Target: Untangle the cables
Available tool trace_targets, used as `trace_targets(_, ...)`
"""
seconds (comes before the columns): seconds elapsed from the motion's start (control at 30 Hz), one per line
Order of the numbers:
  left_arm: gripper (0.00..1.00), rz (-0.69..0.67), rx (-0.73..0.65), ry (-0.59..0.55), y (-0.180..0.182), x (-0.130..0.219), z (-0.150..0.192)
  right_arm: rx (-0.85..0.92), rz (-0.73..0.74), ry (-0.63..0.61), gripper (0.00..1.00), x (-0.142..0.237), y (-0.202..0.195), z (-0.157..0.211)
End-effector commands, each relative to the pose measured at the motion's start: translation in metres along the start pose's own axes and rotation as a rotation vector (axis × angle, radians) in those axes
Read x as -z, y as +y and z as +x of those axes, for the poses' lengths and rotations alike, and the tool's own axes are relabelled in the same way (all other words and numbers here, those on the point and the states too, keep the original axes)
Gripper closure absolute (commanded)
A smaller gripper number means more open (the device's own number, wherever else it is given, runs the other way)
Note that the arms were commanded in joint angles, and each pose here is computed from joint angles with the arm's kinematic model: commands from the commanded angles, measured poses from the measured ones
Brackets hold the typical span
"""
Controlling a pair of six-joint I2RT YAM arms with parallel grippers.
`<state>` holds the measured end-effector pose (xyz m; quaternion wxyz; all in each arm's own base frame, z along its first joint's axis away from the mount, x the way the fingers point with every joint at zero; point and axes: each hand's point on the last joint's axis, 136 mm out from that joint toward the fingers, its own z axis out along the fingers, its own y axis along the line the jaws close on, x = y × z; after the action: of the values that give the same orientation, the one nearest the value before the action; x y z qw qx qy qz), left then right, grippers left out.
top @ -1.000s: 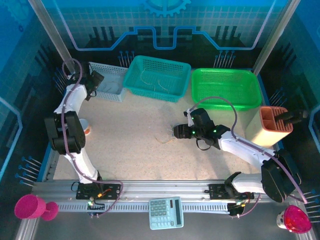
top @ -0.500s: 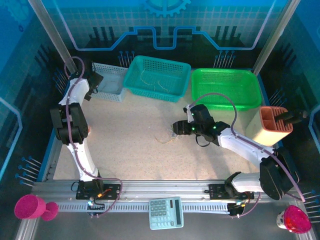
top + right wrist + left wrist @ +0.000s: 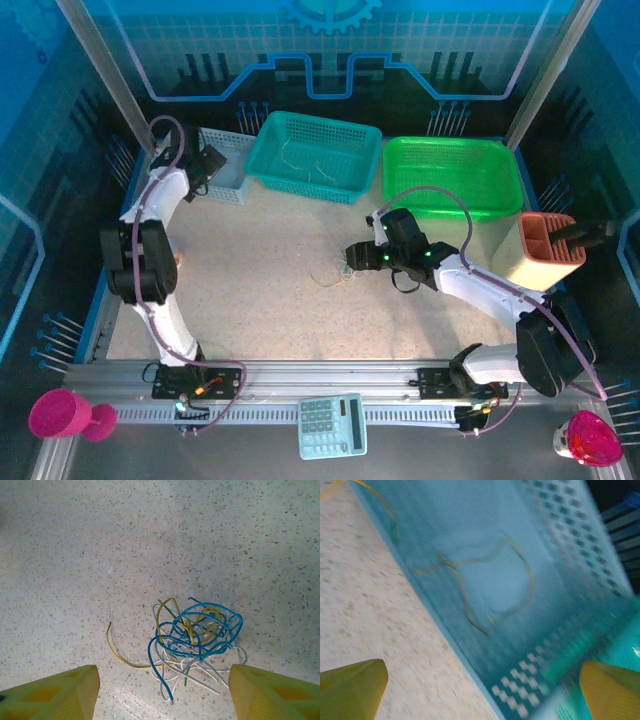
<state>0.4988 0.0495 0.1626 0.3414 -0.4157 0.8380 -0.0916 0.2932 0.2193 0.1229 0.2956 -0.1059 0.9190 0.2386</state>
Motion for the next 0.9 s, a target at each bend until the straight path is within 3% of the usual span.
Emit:
trace_targets(0.0, 0.01, 0.150, -0.126, 0.025, -0.035, 0.044, 0.031, 0.005, 0.046, 0.013, 0.30, 0.001, -0.012, 0.002)
trace_targets(0.3, 0.01, 0.303, -0.304, 0.226, -0.052, 0.088, 0.171, -0.065, 0.090, 0.043, 0.37, -0.004, -0.035, 0.015)
trace_targets(0.47, 0.01, 0.372, -0.504, 0.340, -0.070, 0.108, 0.245, -0.188, 0.097, 0.042, 0.40, 0.001, -0.051, 0.022)
trace_targets(0.67, 0.14, 0.465, -0.820, 0.375, -0.096, 0.125, 0.318, -0.302, 0.125, 0.016, 0.40, 0.015, -0.072, 0.023)
trace_targets(0.77, 0.25, 0.479, -0.999, 0.363, -0.107, 0.130, 0.345, -0.363, 0.126, 0.003, 0.38, 0.023, -0.082, 0.021)
trace_targets(0.87, 0.30, 0.501, -1.144, 0.361, -0.115, 0.133, 0.369, -0.402, 0.117, -0.014, 0.36, 0.029, -0.088, 0.019)
